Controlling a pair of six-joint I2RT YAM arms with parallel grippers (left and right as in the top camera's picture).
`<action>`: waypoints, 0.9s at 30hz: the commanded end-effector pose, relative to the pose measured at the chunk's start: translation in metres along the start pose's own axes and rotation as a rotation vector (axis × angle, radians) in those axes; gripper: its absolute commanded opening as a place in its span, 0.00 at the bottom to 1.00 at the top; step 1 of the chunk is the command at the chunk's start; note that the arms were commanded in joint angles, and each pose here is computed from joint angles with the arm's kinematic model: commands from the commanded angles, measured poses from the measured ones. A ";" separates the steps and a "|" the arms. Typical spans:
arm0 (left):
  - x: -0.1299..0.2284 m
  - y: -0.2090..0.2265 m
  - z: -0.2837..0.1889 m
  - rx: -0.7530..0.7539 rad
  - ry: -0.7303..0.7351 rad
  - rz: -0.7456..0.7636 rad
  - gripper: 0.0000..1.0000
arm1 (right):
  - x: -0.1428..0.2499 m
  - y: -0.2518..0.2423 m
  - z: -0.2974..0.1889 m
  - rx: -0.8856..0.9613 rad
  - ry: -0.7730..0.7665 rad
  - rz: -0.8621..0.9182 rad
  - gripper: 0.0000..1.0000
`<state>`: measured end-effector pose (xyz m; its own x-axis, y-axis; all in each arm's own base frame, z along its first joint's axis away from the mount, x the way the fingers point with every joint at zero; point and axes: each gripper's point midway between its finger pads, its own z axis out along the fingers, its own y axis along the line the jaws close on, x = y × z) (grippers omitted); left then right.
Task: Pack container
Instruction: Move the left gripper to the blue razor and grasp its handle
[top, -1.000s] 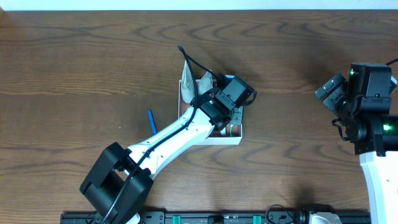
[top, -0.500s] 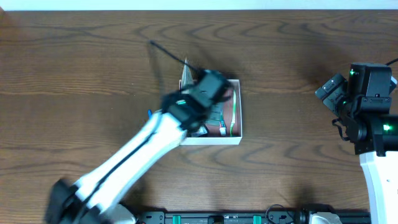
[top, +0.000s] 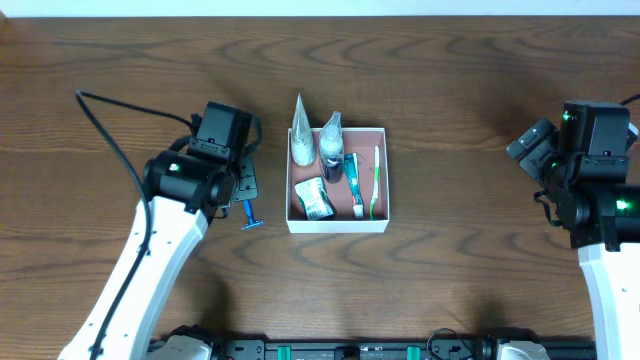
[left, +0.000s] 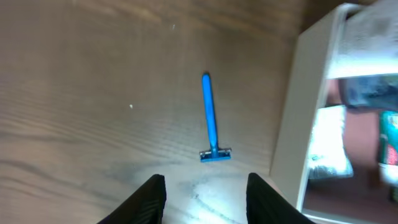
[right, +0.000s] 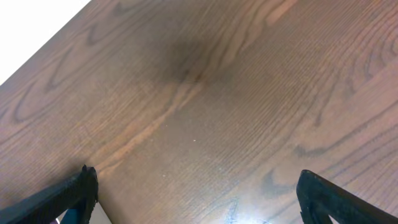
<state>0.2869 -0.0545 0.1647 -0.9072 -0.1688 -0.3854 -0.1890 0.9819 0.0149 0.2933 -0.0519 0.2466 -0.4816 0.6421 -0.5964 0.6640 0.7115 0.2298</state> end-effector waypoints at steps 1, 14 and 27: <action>0.022 0.008 0.038 -0.028 0.091 -0.085 0.43 | -0.004 -0.001 -0.002 0.004 -0.011 -0.007 0.99; 0.068 0.009 0.117 -0.065 0.236 -0.115 0.43 | -0.004 -0.001 -0.002 0.003 -0.010 -0.008 0.99; 0.065 0.002 0.147 -0.067 0.243 -0.125 0.43 | -0.004 -0.001 -0.002 0.004 -0.011 -0.008 1.00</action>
<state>0.2828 -0.0512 0.0101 -0.9384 -0.3001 -0.1711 -0.3115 0.9493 0.0430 0.2932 -0.0520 0.2465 -0.4817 0.6421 -0.5964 0.6643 0.7114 0.2294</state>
